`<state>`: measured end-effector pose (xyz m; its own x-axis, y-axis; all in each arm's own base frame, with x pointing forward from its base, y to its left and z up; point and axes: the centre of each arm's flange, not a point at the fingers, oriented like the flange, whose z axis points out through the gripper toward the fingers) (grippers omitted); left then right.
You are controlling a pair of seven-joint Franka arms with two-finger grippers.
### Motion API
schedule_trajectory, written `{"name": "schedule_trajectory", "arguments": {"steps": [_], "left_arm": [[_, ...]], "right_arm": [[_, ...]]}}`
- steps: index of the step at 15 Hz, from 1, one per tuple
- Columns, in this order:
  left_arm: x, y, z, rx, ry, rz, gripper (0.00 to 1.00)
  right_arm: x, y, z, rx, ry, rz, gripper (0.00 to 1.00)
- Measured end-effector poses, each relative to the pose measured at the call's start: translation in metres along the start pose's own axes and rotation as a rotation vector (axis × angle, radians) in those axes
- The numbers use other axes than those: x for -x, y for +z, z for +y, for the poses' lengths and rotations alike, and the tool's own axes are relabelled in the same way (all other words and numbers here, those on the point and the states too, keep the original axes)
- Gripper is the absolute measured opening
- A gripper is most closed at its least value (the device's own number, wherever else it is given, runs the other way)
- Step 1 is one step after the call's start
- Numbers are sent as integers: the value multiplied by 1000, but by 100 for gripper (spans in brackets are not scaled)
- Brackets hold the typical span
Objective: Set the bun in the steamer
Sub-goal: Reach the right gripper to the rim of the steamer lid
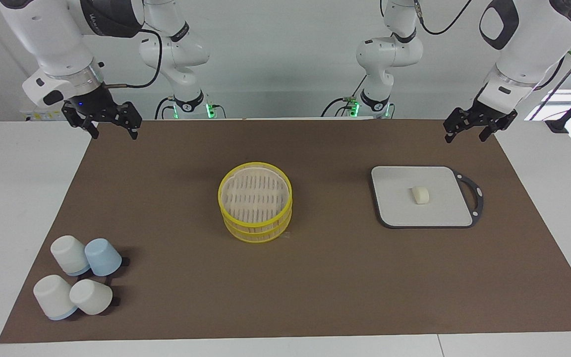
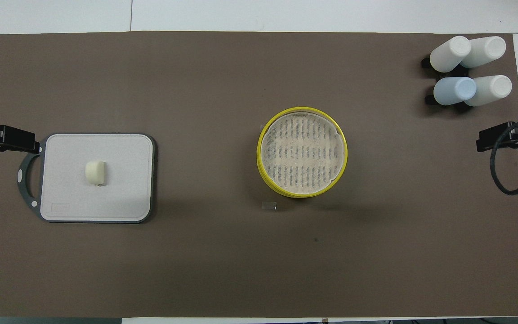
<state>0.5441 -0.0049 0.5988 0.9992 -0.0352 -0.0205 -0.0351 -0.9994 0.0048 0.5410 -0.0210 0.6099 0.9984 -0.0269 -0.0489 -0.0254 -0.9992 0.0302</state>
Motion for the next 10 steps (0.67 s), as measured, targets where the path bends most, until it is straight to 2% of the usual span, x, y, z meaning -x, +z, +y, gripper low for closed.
{"name": "schedule_trajectory", "arguments": {"steps": [5,10], "left_arm": [[0,0,0,0,0,0,100],[0,-1,0,0,-1,1,100]], "right_arm": [[0,0,0,0,0,-4,100],[5,3,-7,0,-16,-43,100]]}}
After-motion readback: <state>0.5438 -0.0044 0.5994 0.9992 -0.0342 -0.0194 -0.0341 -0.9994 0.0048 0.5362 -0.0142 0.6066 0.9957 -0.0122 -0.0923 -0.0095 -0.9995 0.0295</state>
